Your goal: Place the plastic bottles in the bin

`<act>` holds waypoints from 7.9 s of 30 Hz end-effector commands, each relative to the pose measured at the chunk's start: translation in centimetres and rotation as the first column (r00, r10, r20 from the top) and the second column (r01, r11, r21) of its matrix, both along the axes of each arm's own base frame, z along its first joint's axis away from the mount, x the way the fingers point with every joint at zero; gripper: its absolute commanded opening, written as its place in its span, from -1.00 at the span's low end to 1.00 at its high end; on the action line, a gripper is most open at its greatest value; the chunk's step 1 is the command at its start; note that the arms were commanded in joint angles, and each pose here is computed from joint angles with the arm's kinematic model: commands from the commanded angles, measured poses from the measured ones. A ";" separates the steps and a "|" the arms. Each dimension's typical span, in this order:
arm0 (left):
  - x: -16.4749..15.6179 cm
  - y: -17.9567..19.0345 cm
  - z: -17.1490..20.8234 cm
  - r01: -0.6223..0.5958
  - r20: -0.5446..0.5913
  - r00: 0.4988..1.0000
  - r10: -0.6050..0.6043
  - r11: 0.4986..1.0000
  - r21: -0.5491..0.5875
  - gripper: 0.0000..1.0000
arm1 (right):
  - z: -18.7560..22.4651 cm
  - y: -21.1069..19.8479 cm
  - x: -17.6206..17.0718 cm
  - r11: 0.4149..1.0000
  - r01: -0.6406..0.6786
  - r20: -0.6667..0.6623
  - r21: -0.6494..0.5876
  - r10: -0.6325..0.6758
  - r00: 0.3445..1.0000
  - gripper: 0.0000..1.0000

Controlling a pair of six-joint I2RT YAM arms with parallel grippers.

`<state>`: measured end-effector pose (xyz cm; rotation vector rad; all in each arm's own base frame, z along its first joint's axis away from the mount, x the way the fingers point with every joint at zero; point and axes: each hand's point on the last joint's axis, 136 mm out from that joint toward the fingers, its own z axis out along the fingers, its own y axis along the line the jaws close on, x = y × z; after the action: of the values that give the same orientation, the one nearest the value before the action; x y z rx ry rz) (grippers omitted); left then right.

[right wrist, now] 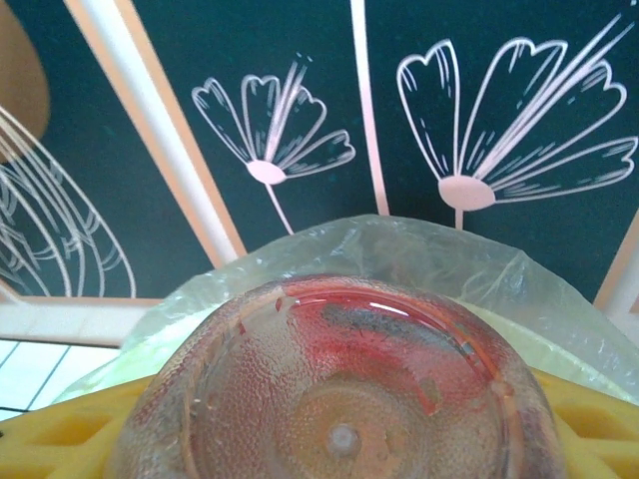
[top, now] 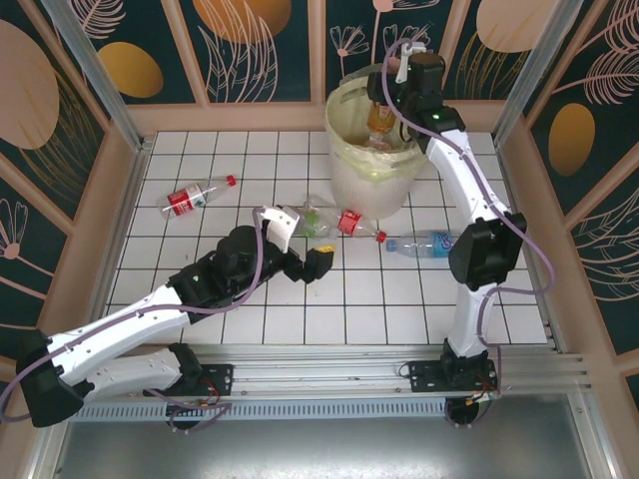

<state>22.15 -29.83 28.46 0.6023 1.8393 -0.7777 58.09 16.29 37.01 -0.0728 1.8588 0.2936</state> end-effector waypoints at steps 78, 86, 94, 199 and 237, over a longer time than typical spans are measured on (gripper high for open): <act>0.0 -0.9 -0.7 0.019 0.001 1.000 -0.019 1.000 0.003 0.97 | 0.7 4.0 -2.1 0.839 -0.161 -0.130 0.520 0.264 0.956 0.35; -0.1 -0.8 -0.4 0.024 0.004 1.000 -0.024 1.000 -0.013 0.97 | -0.7 4.6 -2.5 0.838 -0.168 -0.194 0.519 0.307 0.932 0.58; -0.2 -0.9 -0.1 0.026 0.008 1.000 -0.026 1.000 -0.014 0.97 | -0.1 3.7 -3.0 0.865 -0.140 -0.202 0.482 0.266 0.943 0.82; -3.9 -5.9 -0.3 0.402 0.029 0.915 -0.403 0.915 0.016 0.97 | -27.8 -17.0 -19.7 0.795 0.557 -0.540 0.240 -0.368 0.757 0.41; -3.2 -4.4 5.6 0.292 0.119 0.956 -0.269 0.910 -0.295 0.97 | 14.2 -8.5 -11.4 0.970 0.174 0.310 0.168 -0.220 0.925 0.33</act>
<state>19.25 -34.78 32.86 0.6882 1.5615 -1.2008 45.54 6.15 50.22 0.2323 1.5090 0.2374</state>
